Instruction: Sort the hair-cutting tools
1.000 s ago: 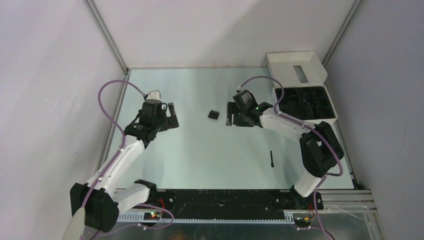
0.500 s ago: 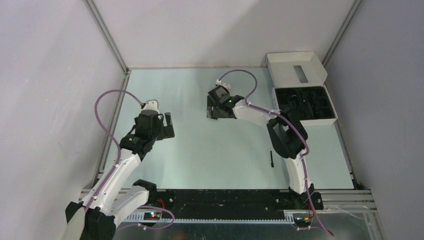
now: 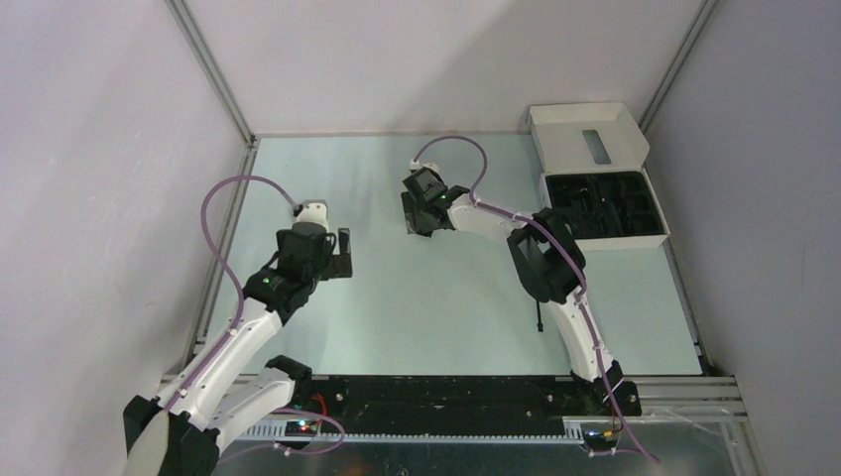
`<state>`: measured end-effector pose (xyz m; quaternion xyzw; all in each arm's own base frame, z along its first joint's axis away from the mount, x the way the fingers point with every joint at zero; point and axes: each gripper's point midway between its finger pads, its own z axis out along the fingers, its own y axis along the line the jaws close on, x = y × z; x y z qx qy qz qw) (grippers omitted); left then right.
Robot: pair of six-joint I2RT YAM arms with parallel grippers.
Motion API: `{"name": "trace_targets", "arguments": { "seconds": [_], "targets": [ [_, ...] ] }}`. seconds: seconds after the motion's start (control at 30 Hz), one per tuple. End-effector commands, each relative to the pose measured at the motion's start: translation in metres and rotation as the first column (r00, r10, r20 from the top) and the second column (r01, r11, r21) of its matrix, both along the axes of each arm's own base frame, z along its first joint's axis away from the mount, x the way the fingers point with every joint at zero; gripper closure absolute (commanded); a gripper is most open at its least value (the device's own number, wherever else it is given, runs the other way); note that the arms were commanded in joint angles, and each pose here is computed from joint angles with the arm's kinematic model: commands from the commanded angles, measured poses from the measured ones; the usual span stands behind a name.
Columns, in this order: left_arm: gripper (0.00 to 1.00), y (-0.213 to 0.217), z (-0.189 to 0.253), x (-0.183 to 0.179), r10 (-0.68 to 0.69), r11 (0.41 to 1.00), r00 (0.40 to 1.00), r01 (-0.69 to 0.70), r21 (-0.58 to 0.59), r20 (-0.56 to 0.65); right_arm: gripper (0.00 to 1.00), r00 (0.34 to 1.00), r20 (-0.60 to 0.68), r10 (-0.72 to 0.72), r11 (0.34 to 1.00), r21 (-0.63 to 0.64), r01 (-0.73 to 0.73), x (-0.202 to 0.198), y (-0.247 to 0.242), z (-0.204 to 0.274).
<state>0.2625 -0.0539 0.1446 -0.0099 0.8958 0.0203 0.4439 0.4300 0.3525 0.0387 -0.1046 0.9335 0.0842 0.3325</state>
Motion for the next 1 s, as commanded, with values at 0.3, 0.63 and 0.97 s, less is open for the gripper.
{"name": "trace_targets", "arguments": {
  "seconds": [0.3,0.63,0.97],
  "targets": [
    [0.00,-0.001,0.011,0.006,-0.012,1.000,0.998,0.011,0.028,0.054,0.44,0.997,-0.027,0.077,0.994,-0.071,-0.078,0.007,-0.016,-0.015],
    [0.00,-0.001,0.014,0.006,-0.014,1.000,0.998,0.012,0.028,0.060,0.58,0.968,-0.250,0.013,0.998,-0.056,-0.028,-0.089,-0.061,-0.028],
    [0.00,-0.001,0.015,0.005,-0.016,1.000,0.998,0.014,0.024,0.062,0.37,0.952,-0.303,0.036,0.999,-0.010,-0.041,-0.148,-0.068,0.009]
  ]
}}
